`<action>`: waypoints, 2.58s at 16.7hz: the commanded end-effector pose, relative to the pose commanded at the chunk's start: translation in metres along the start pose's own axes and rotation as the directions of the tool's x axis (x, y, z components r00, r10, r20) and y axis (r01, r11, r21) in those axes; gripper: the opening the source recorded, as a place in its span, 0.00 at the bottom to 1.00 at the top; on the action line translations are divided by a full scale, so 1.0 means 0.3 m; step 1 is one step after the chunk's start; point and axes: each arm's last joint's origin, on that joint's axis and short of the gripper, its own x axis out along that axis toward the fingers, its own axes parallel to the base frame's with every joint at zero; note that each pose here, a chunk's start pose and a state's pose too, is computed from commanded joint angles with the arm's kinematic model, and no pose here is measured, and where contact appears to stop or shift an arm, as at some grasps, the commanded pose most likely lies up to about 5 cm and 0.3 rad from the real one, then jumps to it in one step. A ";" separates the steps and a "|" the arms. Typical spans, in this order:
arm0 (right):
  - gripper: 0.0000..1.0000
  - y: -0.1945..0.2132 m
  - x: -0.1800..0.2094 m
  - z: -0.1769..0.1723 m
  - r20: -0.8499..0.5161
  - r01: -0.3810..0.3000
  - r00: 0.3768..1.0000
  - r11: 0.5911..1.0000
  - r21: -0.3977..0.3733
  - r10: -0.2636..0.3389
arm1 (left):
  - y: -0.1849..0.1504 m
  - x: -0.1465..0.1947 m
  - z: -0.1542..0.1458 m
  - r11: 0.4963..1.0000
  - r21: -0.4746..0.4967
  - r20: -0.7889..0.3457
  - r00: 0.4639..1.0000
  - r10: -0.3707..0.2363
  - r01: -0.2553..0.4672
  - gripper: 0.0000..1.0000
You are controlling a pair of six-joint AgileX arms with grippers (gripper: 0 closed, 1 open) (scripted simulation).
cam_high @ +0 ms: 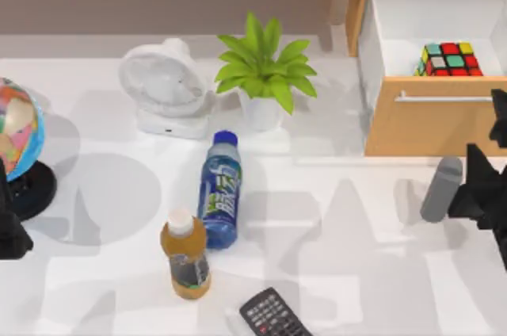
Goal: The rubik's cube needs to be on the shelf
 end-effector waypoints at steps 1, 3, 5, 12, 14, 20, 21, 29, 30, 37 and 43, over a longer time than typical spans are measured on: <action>1.00 -0.026 0.003 0.012 0.027 0.037 0.999 0.999 0.016 -0.037 | 0.000 0.000 0.000 1.000 0.000 0.000 1.000 0.000 0.000 1.00; 1.00 -0.088 0.015 0.037 0.084 0.118 0.989 0.992 0.055 -0.122 | 0.000 0.000 0.000 1.000 0.000 0.000 1.000 0.000 0.000 1.00; 1.00 -0.164 0.038 0.060 0.131 0.205 0.967 0.974 0.098 -0.217 | 0.000 0.000 0.000 1.000 0.000 0.000 1.000 0.000 0.000 1.00; 1.00 -0.436 0.215 0.049 0.167 0.359 0.907 0.917 0.172 -0.386 | 0.000 0.000 0.000 1.000 0.000 0.000 1.000 0.000 0.000 1.00; 1.00 -0.481 0.278 0.020 0.159 0.325 0.923 0.930 0.171 -0.351 | 0.000 0.000 0.000 1.000 0.000 0.000 1.000 0.000 0.000 1.00; 1.00 -0.478 0.451 -0.090 0.115 0.009 0.993 0.975 0.221 -0.035 | 0.000 0.000 0.000 1.000 0.000 0.000 1.000 0.000 0.000 1.00; 1.00 -0.463 0.474 -0.108 0.106 -0.064 0.994 0.968 0.243 0.039 | 0.000 0.000 0.000 1.000 0.000 0.000 1.000 0.000 0.000 1.00; 1.00 -0.392 0.609 -0.192 0.075 -0.514 0.819 0.670 0.537 0.568 | 0.000 0.000 0.000 1.000 0.000 0.000 1.000 0.000 0.000 1.00; 1.00 -0.394 0.627 -0.195 0.074 -0.536 0.785 0.615 0.578 0.615 | 0.000 0.000 0.000 1.000 0.000 0.000 1.000 0.000 0.000 1.00; 1.00 -0.448 0.749 -0.169 0.079 -0.507 0.530 0.241 0.828 0.844 | 0.000 0.000 0.000 1.000 0.000 0.000 1.000 0.000 0.000 1.00; 1.00 -0.485 0.810 -0.098 0.061 -0.298 0.300 0.032 0.954 0.952 | 0.000 0.000 0.000 1.000 0.000 0.000 1.000 0.000 0.000 1.00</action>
